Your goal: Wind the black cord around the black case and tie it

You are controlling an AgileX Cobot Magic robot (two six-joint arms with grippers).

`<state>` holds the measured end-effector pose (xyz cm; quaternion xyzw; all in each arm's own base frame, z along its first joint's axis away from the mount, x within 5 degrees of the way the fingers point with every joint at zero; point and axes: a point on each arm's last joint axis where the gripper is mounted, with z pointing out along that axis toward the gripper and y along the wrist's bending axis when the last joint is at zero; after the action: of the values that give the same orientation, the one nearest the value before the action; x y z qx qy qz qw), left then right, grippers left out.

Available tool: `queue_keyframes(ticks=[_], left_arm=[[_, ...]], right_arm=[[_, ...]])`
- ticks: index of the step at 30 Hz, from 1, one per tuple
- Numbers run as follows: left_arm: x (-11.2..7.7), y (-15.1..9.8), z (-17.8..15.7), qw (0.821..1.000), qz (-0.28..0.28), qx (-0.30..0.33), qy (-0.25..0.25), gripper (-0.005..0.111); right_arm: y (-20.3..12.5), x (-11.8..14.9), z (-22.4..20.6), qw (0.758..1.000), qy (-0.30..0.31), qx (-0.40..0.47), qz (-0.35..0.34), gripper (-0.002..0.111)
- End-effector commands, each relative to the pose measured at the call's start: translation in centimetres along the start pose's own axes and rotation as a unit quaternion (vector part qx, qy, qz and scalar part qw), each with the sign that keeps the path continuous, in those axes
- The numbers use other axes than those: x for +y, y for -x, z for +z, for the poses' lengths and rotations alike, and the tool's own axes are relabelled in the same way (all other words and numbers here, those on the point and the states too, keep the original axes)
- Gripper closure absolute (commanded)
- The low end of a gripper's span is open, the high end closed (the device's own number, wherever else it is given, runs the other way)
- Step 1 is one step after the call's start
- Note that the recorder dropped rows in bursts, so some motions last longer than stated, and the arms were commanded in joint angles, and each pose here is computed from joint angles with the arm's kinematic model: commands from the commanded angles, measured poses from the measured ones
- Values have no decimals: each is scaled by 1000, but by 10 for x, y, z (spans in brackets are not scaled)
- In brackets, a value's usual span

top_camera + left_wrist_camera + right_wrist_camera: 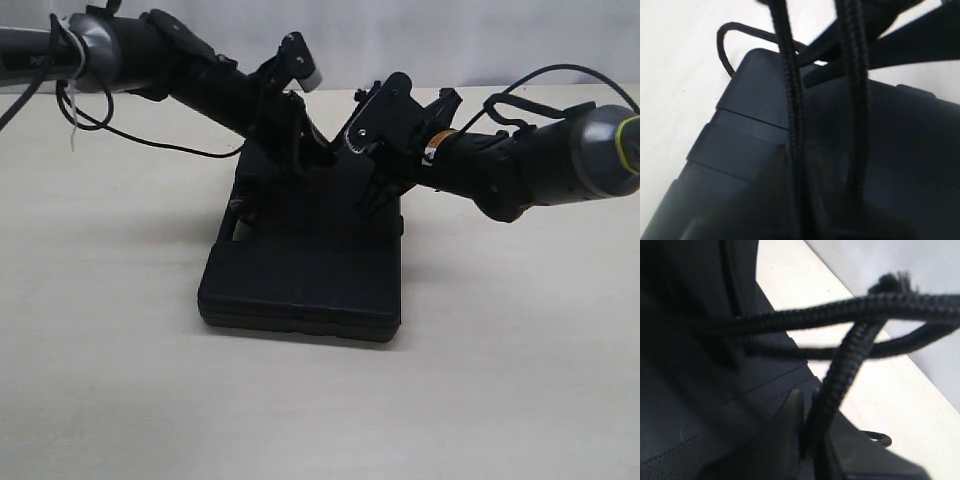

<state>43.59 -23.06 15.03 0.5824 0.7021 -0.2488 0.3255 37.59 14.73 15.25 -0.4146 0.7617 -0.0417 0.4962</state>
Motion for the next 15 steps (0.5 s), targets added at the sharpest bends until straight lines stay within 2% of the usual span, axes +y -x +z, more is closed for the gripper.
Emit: queue_keyframes(ticks=[1, 5, 10, 15], left_arm=[[-14, 14, 14, 999, 36, 28, 13, 107], [-16, 17, 20, 998, 36, 45, 39, 107], [-5, 15, 14, 996, -11, 39, 81, 107], [-10, 21, 5, 997, 7, 51, 61, 107]], right_arm=[[3, -2, 1, 1000, -7, -11, -4, 104], [3, -3, 1, 1000, -8, -10, 1, 104], [2, -3, 1, 1000, -7, -9, 1, 104], [1, -2, 1, 1000, -4, -2, -13, 104]])
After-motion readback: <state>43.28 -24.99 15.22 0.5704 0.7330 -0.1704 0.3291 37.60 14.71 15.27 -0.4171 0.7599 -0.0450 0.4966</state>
